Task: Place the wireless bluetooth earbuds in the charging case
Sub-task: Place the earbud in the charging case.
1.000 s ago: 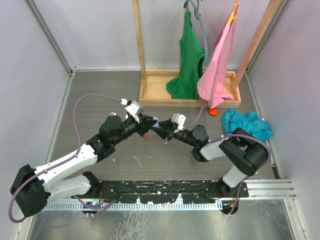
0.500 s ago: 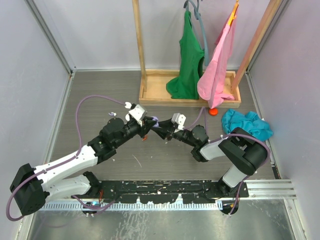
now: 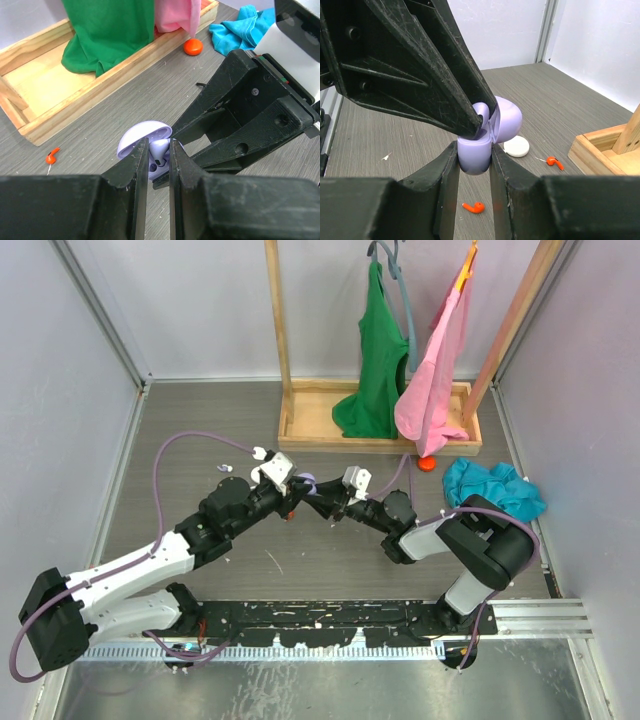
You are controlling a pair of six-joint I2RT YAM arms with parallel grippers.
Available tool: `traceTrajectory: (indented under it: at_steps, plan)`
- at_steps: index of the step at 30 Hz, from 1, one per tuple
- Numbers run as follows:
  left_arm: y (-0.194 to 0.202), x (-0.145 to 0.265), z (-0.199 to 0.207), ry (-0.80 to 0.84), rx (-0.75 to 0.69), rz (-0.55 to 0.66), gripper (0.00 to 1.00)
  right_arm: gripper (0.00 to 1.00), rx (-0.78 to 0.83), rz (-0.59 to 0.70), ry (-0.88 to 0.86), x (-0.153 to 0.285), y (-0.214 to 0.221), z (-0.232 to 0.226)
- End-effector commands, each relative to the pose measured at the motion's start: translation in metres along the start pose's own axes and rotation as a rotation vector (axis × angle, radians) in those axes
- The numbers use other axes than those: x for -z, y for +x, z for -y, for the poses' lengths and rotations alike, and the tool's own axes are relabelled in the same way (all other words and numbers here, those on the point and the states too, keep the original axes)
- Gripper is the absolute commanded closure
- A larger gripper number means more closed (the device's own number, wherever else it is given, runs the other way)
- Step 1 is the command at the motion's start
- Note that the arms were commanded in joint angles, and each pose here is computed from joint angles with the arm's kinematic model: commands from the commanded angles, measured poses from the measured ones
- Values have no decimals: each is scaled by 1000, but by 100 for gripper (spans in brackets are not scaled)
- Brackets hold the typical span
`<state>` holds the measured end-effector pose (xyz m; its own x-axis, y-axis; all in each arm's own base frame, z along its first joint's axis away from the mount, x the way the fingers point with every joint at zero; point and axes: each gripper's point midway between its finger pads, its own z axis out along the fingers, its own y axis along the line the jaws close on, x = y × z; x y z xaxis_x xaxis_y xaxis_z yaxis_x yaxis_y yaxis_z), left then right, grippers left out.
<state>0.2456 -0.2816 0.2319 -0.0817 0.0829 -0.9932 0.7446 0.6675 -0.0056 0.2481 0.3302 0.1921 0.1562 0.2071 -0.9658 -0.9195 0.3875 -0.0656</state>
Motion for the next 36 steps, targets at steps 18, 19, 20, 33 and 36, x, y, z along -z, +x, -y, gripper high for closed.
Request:
traceTrajectory:
  at_steps: [18,19,20,33,36]
  plan:
    - [-56,22,-4,-67,160,9,38,90,50,135,48,3,-29,7]
    - [-59,25,-6,-84,170,5,38,90,48,134,51,3,-29,7]
    - [-61,27,-8,-97,176,-8,37,90,45,133,53,4,-29,6]
    - [-20,32,-110,-456,288,-187,33,90,52,103,102,20,-21,9]
    - [-3,34,-138,-538,299,-245,33,90,64,93,125,26,-20,11]
